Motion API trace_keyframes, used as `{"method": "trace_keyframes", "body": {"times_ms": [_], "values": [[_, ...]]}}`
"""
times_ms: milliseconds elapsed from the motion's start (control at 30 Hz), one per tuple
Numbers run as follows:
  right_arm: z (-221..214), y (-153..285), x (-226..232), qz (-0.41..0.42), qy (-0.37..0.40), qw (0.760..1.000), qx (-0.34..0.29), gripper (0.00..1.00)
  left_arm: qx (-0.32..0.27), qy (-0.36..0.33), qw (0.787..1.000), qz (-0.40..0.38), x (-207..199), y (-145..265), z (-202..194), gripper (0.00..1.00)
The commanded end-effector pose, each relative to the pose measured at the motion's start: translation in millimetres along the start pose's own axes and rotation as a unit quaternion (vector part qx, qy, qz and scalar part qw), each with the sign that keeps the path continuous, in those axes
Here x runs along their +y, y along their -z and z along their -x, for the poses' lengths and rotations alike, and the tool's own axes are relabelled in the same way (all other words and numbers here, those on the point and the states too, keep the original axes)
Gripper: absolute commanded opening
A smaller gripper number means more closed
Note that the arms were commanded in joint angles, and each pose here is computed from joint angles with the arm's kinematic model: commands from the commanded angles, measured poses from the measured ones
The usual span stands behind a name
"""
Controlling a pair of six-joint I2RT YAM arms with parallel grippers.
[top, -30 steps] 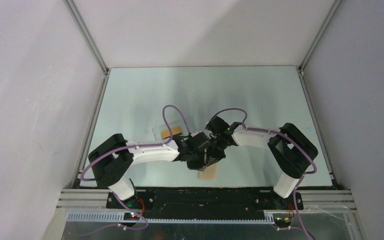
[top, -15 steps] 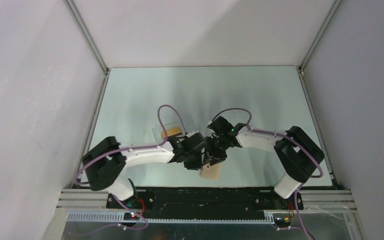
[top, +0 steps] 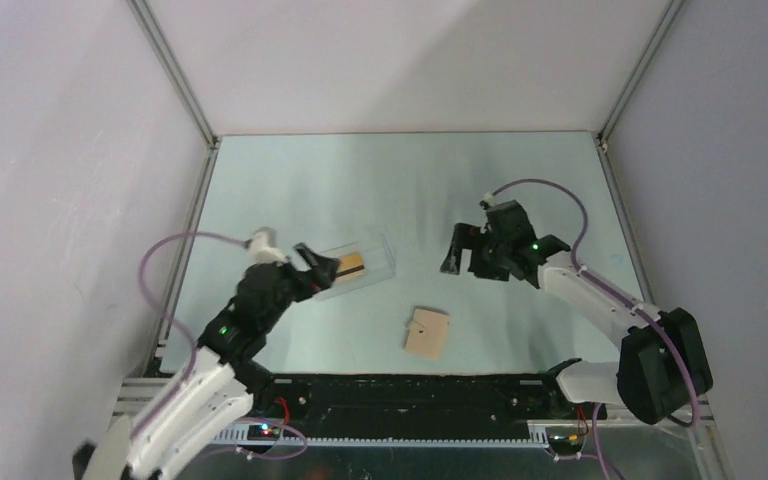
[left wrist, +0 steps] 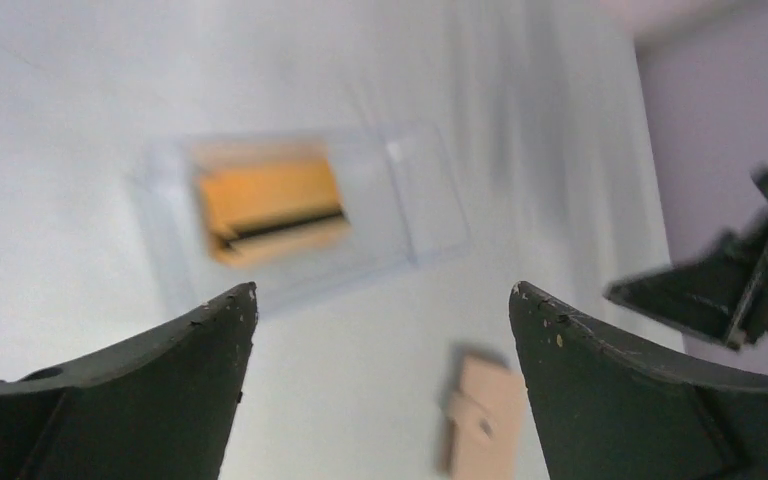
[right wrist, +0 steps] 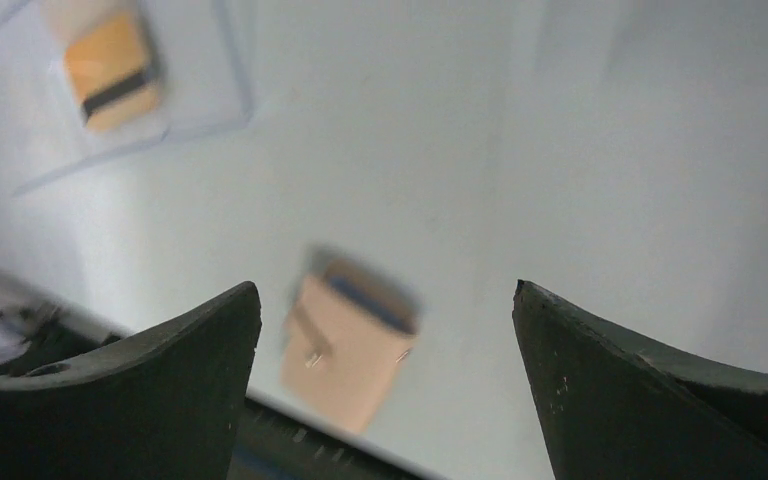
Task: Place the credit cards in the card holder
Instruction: Reset both arms
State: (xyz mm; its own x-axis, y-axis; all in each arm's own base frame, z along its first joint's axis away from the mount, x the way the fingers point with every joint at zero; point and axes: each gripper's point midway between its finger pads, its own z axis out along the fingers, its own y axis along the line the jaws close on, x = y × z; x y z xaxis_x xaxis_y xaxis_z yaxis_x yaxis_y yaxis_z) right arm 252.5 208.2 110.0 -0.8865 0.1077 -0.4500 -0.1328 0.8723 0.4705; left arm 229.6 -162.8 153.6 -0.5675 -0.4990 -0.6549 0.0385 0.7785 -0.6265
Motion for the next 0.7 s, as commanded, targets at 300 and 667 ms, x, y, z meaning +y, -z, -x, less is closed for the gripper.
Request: {"method": "trace_keyframes", "body": {"times_ms": [300, 667], "values": [[116.0, 61.8, -161.3, -0.208, 0.073, 0.909, -0.353, 0.98, -0.406, -0.087, 0.888, 0.196, 143.6, 54.9, 130.1, 1.0], [125.7, 57.1, -177.9, -0.178, 0.146, 0.862, -0.452, 0.99, -0.353, -0.227, 0.869, 0.261, 167.2, 8.8, 152.8, 1.0]]}}
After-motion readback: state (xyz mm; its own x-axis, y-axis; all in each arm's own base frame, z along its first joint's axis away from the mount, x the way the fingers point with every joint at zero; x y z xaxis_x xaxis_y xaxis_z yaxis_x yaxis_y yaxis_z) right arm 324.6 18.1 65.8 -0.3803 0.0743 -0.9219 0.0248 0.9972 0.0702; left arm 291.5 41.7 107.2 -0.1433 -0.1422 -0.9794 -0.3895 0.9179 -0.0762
